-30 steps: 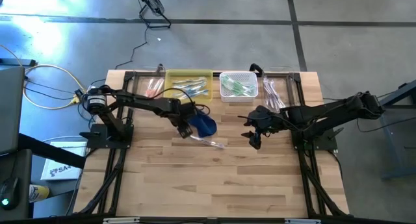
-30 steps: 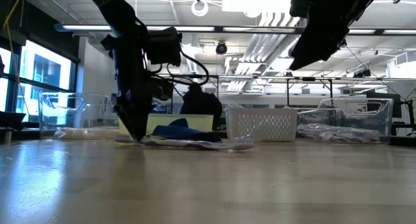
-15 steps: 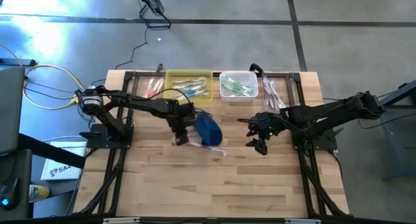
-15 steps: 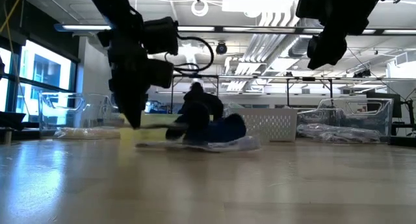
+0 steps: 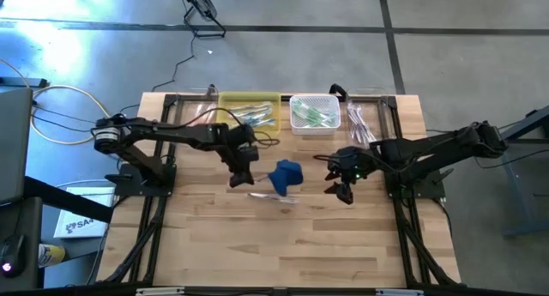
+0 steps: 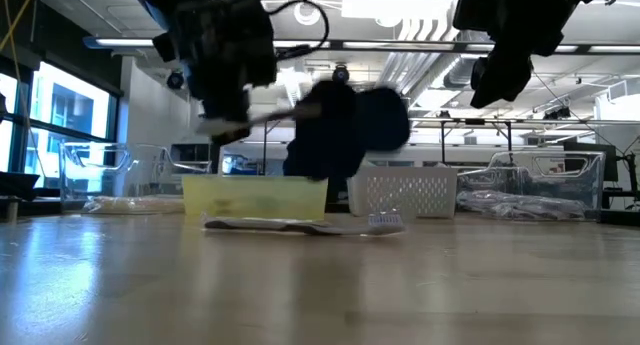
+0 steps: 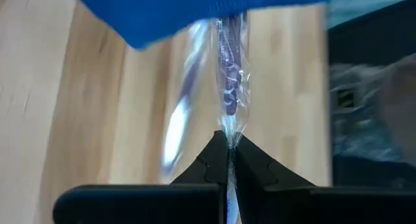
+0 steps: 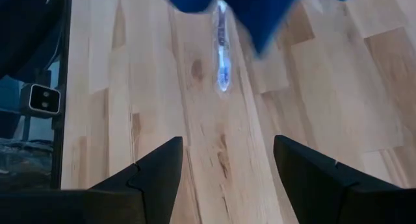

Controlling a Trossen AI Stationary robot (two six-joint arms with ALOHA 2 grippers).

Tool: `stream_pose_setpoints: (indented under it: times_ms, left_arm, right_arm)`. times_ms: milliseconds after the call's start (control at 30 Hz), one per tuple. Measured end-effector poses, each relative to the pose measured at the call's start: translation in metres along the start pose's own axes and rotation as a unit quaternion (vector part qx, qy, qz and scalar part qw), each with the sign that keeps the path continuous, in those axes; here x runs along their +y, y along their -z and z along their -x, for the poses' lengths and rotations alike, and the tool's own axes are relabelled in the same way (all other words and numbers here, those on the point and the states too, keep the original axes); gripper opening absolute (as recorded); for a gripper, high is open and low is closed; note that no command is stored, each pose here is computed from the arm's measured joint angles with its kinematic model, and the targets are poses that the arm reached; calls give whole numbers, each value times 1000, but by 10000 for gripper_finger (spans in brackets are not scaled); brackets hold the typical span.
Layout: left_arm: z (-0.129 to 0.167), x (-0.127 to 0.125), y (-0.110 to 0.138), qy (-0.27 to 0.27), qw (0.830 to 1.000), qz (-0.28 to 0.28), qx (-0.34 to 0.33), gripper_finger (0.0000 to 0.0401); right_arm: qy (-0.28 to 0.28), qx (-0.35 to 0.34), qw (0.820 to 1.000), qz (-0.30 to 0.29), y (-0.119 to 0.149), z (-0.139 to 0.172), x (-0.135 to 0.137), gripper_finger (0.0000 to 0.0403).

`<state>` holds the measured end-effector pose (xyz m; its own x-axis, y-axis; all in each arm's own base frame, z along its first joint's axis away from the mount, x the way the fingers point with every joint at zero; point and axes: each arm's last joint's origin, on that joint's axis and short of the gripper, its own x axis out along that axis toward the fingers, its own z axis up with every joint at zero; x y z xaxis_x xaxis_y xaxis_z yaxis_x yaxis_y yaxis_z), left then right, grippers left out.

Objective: Pick & Place Toothbrushes
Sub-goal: Put the violet toothbrush into the right transparent bin

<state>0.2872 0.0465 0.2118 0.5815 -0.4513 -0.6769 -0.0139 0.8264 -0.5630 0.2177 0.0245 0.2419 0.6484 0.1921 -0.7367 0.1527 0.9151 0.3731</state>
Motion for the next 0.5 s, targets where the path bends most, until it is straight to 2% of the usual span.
stream_pose_setpoints:
  times_ms: [100,167,300,400,500]
  left_arm:
    - [8,-2,-12,39,997,-33,-54,2]
    - [12,0,-18,35,995,-40,-80,1]
    - [12,17,-9,-11,998,52,-44,1]
    - [6,17,-9,46,997,51,-28,0]
    - [7,6,-20,91,994,11,-67,0]
  right_arm:
    - [2,-5,1000,-4,-2,0,-2,234]
    - [1,-12,1000,-5,-3,0,-2,234]
    - [0,-25,1000,-6,-6,1,-2,234]
    - [-1,-26,1000,-7,-6,1,-2,234]
    - [-4,-38,999,-6,-8,1,-1,234]
